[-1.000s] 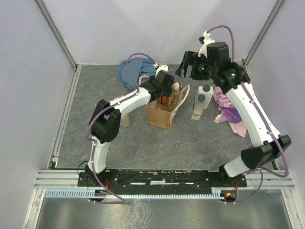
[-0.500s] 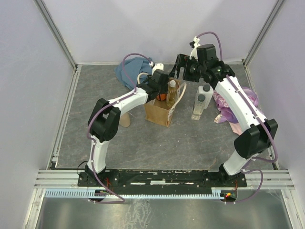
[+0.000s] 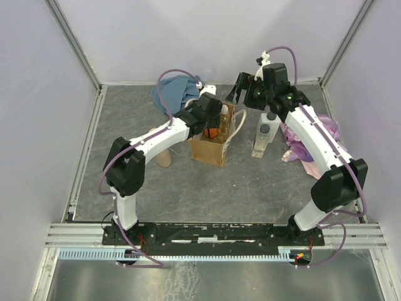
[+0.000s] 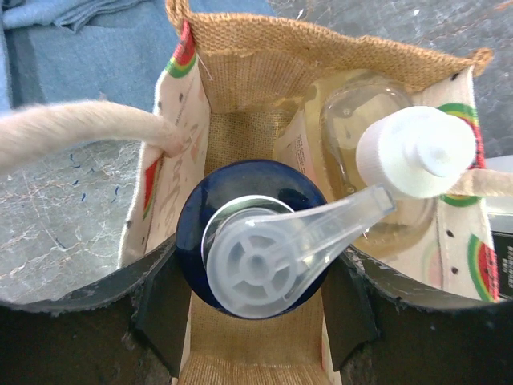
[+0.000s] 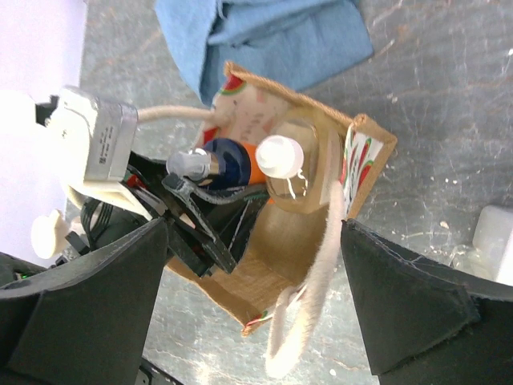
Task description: Take the personal care products out of the canvas bag
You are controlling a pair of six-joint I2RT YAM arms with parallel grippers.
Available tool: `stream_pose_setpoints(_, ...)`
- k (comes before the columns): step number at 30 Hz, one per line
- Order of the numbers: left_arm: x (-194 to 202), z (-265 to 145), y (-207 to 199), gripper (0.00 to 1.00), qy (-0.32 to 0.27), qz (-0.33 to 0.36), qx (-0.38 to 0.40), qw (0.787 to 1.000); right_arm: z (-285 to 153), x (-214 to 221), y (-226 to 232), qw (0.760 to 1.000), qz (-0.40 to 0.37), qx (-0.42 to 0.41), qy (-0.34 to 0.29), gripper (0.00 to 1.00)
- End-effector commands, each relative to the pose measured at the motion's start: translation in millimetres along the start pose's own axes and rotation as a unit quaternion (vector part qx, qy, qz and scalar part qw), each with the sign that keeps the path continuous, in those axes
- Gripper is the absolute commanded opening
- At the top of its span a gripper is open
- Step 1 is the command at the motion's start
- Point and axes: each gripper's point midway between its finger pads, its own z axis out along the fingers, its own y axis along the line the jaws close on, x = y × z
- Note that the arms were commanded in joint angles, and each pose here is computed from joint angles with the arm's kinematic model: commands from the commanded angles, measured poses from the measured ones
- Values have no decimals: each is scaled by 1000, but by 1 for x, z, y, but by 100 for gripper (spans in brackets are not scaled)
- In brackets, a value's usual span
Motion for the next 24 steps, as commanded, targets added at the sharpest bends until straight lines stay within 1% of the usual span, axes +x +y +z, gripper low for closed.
stream_pose_setpoints(1,-100,-70,-11,19,-118,-42,41,991,-14,-27,13,999,-13,-13,-42,95)
stream_pose_setpoints(9,-141,-127,1,19,-154,-47,43,986,-13,-35,19,998,-7,-21,-51,94)
stream_pose_setpoints(15,-180,-176,12,23,-197,-51,38,978,1,-35,22,999,2,-32,-37,93)
stream_pose_setpoints(21,-210,-220,35,29,-239,-44,6,970,18,-35,32,998,-8,-54,-21,93)
stream_pose_setpoints(24,-220,-238,54,29,-255,-42,-30,965,25,-32,43,998,-29,-58,-11,93)
